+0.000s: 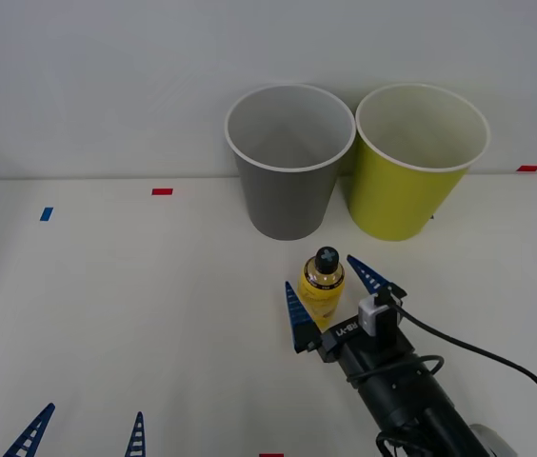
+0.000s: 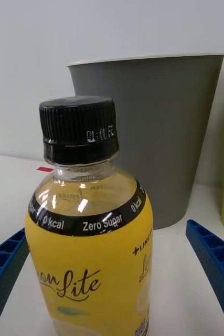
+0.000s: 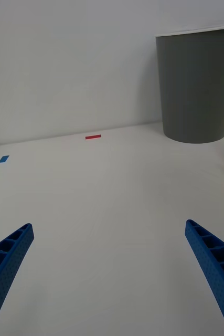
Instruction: Put cans in the gray bin and PET bottles in the light green bin.
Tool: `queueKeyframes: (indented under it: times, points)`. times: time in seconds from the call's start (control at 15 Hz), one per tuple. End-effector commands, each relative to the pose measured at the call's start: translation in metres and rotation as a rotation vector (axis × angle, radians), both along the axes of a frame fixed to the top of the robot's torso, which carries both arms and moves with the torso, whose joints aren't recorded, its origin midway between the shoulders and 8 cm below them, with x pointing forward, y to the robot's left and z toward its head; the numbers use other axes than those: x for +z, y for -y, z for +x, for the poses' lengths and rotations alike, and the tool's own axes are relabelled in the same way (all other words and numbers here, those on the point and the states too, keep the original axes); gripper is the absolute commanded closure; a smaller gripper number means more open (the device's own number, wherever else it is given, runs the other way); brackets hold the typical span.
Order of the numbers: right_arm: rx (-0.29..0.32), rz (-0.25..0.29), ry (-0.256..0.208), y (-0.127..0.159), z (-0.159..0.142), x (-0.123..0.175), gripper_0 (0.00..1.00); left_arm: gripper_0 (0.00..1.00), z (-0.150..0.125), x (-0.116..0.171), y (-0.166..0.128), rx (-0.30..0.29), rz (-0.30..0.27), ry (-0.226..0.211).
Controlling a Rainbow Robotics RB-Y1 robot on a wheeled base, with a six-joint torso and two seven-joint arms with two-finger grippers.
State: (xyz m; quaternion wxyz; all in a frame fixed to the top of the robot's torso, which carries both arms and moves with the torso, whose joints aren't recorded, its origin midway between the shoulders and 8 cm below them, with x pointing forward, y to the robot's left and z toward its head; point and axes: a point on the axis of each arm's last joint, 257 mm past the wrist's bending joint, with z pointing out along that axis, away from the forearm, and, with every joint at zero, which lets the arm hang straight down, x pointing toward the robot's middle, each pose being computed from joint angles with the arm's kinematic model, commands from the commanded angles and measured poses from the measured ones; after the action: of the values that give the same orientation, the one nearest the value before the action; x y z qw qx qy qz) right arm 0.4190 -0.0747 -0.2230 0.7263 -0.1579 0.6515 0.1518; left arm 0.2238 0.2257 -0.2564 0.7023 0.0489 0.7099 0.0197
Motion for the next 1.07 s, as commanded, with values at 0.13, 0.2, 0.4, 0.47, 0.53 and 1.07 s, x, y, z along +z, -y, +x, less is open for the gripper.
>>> queueKeyframes:
  times: [0.13,0.2,0.4,0.47,0.53,1.07]
  points:
    - [0.005,0.005,0.005,-0.0029,0.0048,0.005,0.0,0.0,0.0,0.0,0.0,0.0,0.0,0.0]
    - [0.004,0.005,0.003,-0.0027,0.0045,0.0044,0.0,0.0,0.0,0.0,0.0,0.0,0.0,0.0]
    - [0.004,0.005,0.003,-0.0027,0.0045,0.0044,0.69,0.0,0.0,0.0,0.0,0.0,0.0,0.0]
    - [0.005,0.005,0.003,-0.0034,0.0041,0.0043,0.84,0.0,0.0,0.0,0.0,0.0,0.0,0.0]
    - [0.005,0.006,0.003,-0.0037,0.0042,0.0045,0.85,0.0,0.0,0.0,0.0,0.0,0.0,0.0]
    - [-0.004,-0.014,0.005,-0.001,0.0038,0.0018,0.91,0.0,0.0,0.0,0.0,0.0,0.0,0.0]
